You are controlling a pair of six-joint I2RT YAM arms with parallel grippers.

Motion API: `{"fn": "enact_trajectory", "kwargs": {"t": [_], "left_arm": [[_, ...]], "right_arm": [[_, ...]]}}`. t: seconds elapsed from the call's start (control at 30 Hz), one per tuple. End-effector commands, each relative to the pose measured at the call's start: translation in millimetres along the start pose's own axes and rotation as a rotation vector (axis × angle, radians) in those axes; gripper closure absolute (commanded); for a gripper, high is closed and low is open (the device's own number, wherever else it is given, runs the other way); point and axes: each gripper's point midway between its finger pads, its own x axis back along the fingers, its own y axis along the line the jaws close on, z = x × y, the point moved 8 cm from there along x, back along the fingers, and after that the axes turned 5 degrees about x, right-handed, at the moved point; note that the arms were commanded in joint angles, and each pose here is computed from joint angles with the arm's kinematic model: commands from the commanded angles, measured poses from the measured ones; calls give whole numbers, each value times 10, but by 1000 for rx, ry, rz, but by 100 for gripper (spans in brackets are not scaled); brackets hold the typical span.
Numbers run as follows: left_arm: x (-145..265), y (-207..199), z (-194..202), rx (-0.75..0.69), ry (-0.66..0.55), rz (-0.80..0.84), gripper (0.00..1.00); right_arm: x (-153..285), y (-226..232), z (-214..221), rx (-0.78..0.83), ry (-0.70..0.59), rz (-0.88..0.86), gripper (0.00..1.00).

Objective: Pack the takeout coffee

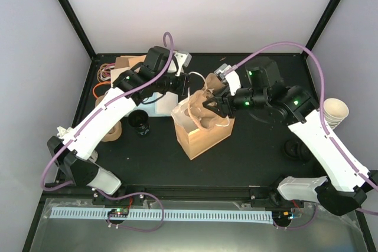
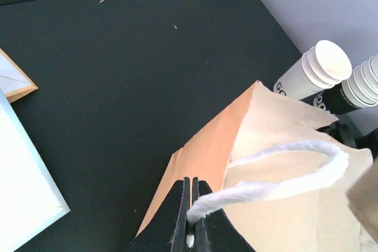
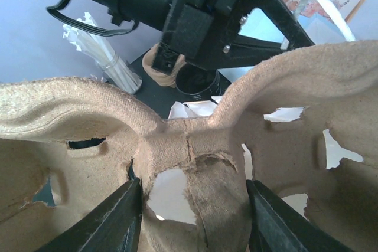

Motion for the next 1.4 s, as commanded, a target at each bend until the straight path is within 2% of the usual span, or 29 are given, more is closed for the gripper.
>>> {"fn": "enact_trajectory", "kwargs": {"t": [0.0, 0.23, 0.7, 1.13, 1.37], "left_arm": [[184, -70, -76, 5, -64, 39, 98], [209, -85, -50, 13, -58, 60, 98], [246, -102, 11, 51, -51, 116, 99], [265, -144, 9, 83, -50, 159, 98], [239, -166, 43, 100, -22, 183, 98]], "right_arm": [[-91, -79, -9, -11, 11, 23, 51], [-324, -211, 112, -81, 55, 39, 51], [-584, -530, 358, -241, 125, 249, 51], [-618, -419, 494, -167, 193, 411, 49], [-593, -401, 306, -222, 133, 423, 48]]}}
